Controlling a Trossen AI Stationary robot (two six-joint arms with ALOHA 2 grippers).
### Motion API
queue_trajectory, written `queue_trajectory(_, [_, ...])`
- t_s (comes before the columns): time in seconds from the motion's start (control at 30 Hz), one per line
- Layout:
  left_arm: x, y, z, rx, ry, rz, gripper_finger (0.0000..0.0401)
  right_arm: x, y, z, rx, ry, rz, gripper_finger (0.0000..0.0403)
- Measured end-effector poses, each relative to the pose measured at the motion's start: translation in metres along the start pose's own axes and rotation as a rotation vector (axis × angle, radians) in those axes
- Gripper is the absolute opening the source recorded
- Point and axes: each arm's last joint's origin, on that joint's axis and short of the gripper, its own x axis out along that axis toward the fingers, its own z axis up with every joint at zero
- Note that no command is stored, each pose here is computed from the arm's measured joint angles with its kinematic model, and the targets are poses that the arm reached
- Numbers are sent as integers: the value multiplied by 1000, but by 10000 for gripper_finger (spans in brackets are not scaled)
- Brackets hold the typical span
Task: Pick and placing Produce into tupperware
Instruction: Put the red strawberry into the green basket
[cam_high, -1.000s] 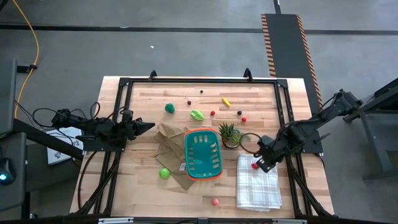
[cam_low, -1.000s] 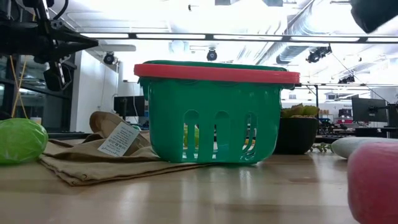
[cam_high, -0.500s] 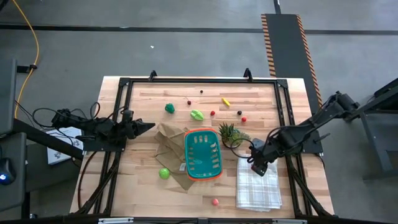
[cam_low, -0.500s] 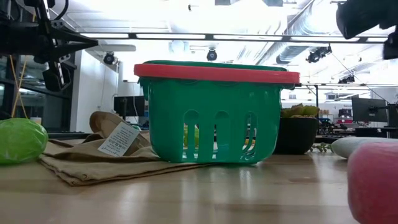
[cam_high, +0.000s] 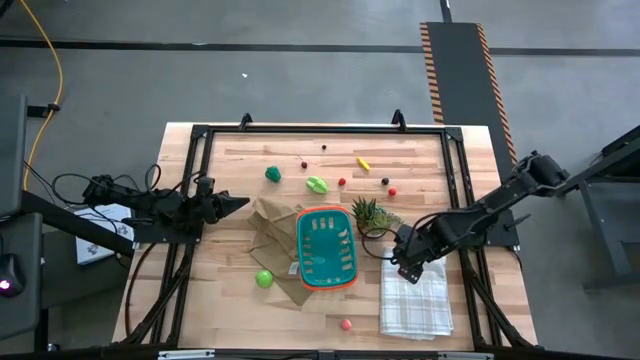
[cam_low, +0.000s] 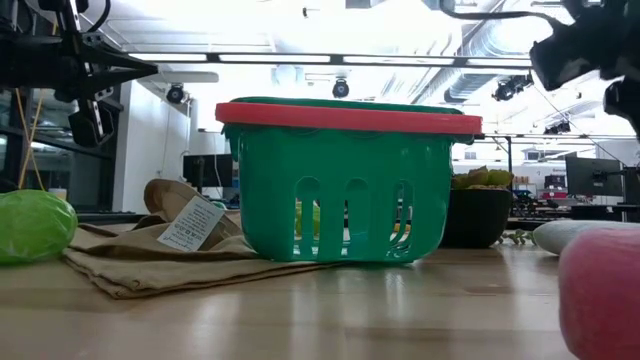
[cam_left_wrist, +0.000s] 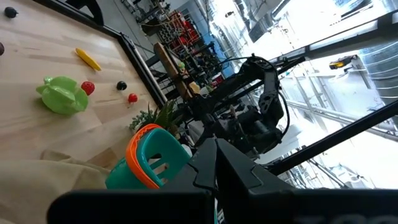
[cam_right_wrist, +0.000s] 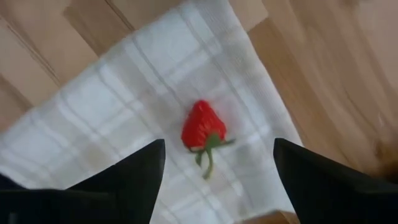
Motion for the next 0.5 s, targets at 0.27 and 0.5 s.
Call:
queue_trajectory(0.27, [0,0,0,-7,0,0,1,26,9,9,-59,38,-65,291])
queue_trajectory(0.5, [0,0,0,-26,0,0,1,34,11,10,-72,57,-86,291])
